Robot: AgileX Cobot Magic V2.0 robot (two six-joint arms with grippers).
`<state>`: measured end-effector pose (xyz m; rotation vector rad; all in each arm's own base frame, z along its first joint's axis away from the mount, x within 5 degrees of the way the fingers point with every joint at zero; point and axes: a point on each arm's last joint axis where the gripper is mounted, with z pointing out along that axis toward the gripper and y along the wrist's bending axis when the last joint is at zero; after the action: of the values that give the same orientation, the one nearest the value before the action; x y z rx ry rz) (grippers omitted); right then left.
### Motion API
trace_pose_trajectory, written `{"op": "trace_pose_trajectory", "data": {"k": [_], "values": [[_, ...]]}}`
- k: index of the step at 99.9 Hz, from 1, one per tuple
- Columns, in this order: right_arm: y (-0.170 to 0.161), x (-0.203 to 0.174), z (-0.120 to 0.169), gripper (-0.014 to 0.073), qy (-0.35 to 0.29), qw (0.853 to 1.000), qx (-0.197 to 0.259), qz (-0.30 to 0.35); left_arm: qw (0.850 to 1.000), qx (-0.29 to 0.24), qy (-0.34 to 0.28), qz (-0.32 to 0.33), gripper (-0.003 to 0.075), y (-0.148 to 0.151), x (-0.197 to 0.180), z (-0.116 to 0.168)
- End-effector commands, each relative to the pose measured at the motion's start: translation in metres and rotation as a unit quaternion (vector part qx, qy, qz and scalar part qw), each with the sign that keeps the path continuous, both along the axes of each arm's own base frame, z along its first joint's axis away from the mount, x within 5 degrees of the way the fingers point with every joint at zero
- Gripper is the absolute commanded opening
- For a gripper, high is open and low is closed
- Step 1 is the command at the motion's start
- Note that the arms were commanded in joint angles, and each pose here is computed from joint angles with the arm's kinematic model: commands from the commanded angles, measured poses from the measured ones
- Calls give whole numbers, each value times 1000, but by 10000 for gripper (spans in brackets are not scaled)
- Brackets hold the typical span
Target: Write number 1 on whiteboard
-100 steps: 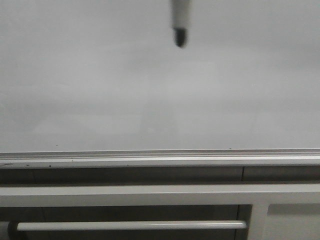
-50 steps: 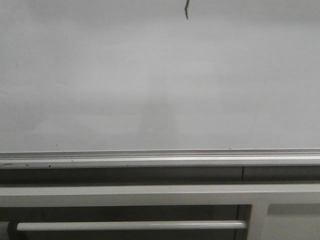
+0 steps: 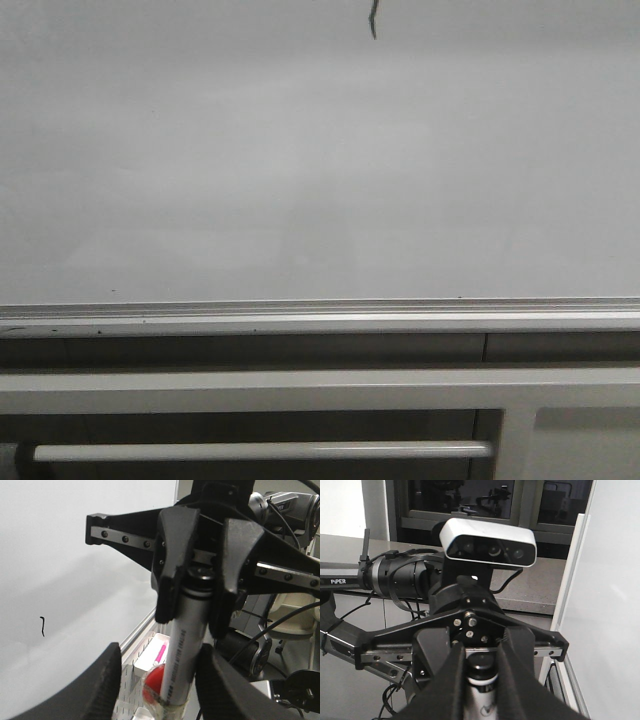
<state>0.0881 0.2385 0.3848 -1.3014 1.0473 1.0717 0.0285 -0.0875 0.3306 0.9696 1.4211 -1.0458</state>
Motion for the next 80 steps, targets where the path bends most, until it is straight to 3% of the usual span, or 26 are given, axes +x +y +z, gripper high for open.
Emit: {"op": "trace_pose_trajectory", "data": {"k": [1,42,68,80], "values": [[-4,-4,20,-43,10,999,48,20,999,-45,-3,-6,314,0,1,16],[-5,-6,24,-43,6,998,54,25,999,-49,-3,-6,307,-1,1,16],[-5,-7,25,-43,5,998,57,35,999,-50,0,-6,45,-1,1,16],[-5,-7,25,-43,5,998,57,35,999,-52,0,-5,-20,-1,1,17]]}}
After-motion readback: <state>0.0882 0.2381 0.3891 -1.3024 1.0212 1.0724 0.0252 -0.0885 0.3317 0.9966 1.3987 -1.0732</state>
